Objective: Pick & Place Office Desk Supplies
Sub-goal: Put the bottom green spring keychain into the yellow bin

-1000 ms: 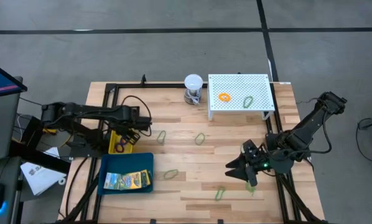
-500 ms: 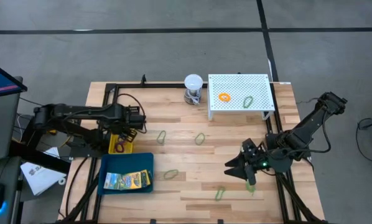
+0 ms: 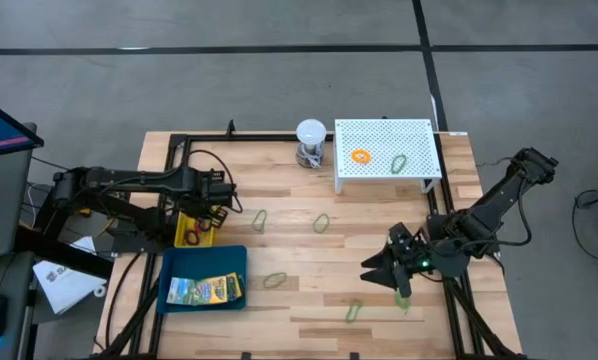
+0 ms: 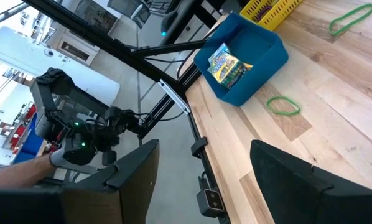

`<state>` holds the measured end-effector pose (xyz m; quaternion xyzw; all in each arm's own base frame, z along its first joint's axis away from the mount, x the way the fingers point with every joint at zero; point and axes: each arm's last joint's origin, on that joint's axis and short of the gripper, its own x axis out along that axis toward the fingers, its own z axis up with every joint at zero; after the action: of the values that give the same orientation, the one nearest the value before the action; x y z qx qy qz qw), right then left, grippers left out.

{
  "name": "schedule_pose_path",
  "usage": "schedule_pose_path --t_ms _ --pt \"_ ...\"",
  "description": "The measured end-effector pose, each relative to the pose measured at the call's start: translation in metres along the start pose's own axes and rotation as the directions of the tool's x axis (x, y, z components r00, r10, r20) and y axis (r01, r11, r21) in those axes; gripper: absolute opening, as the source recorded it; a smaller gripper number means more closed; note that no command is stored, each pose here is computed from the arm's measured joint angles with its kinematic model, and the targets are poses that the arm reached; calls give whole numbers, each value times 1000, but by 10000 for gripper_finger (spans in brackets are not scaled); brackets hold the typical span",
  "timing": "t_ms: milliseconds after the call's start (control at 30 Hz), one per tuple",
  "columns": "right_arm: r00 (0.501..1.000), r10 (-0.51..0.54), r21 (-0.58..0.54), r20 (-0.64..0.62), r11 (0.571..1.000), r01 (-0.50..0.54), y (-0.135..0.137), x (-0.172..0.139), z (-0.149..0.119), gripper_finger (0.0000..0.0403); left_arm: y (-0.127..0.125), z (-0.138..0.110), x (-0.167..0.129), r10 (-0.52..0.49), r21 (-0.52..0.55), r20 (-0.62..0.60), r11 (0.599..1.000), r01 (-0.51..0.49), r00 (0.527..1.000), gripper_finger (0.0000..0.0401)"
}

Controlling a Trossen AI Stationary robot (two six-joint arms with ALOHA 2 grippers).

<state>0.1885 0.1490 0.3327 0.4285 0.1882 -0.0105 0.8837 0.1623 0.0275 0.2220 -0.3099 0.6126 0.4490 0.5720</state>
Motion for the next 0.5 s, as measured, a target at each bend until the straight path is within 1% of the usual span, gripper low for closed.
schedule_pose_path --t_ms 100,167,233,300,367,433,500 --pt "1000 0 0 0 1000 0 0 0 0 249 -4 1 0 -45 26 2 999 45 999 28" --pt "1000 -5 7 -3 1000 5 0 0 0 249 -9 3 -1 -115 48 0 992 114 993 42" --pt "998 -44 39 -37 998 46 -5 -1 -3 249 -15 4 -2 -190 77 0 979 189 982 58" --pt "988 -112 64 -105 991 119 -12 -4 -11 249 -20 4 -5 -257 94 28 963 253 966 77" --pt "961 -205 85 -187 971 224 -22 -9 -21 249 -25 3 -9 -311 105 59 947 303 949 94" --pt "912 -314 107 -263 930 351 -32 -15 -33 249 -27 3 -13 -358 97 90 932 350 929 111" --pt "849 -405 142 -339 870 471 -39 -24 -47 249 -30 2 -17 -413 92 122 910 404 902 126"
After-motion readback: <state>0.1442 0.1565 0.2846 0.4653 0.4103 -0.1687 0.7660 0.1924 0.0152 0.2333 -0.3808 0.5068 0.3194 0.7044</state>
